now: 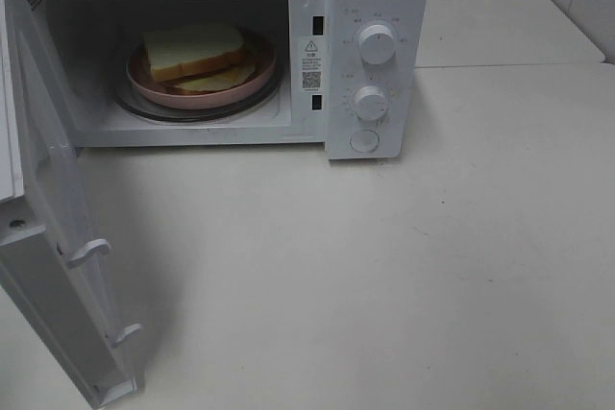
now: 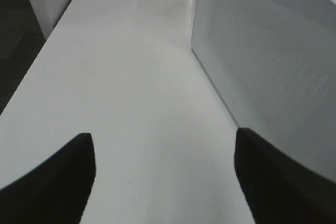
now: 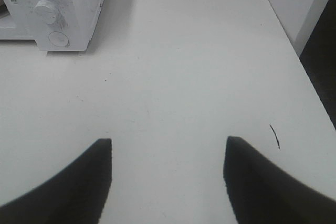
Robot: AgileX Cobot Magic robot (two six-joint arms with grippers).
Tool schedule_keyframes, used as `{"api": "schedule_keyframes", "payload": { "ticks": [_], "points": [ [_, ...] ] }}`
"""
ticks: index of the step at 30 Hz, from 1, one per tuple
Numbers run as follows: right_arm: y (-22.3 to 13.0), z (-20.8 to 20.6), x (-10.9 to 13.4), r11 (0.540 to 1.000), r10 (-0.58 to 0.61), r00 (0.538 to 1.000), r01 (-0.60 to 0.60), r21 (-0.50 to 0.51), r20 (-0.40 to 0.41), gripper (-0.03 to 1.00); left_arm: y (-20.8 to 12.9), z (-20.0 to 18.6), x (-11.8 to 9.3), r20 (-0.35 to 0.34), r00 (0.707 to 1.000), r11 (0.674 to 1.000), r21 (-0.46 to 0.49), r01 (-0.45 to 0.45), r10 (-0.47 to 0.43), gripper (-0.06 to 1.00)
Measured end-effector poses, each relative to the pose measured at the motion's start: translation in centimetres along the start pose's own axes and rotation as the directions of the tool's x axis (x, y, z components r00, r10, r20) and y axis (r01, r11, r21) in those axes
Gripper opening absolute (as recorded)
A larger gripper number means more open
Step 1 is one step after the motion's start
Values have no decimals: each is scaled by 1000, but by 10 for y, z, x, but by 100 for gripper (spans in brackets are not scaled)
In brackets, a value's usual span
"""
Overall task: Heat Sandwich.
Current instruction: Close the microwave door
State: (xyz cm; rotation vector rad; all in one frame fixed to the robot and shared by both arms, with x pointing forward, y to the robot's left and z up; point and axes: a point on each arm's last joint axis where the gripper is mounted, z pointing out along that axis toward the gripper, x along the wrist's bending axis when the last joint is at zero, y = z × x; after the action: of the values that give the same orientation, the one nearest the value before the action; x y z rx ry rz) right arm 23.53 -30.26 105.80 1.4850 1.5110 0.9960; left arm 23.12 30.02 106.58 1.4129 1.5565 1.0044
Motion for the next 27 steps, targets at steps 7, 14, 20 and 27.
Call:
{"api": "schedule_keyframes", "payload": {
  "ticks": [7, 14, 20, 27],
  "points": [
    [0, 0, 0, 1000, 0, 1000, 0, 0, 0, 61, 15, 12, 2, -20, 1000, 988, -154, -21, 18, 70],
    [0, 0, 0, 1000, 0, 1000, 0, 0, 0, 61, 13, 50, 2, -20, 1000, 990, -140, -27, 24, 70],
    [0, 0, 0, 1000, 0, 1000, 0, 0, 0, 61, 16, 78, 2, -17, 999, 993, -117, -30, 28, 70],
    [0, 0, 0, 1000, 0, 1000, 0, 0, 0, 61, 20, 105, 1, -14, 1000, 998, -58, -27, 26, 45]
  ]
}}
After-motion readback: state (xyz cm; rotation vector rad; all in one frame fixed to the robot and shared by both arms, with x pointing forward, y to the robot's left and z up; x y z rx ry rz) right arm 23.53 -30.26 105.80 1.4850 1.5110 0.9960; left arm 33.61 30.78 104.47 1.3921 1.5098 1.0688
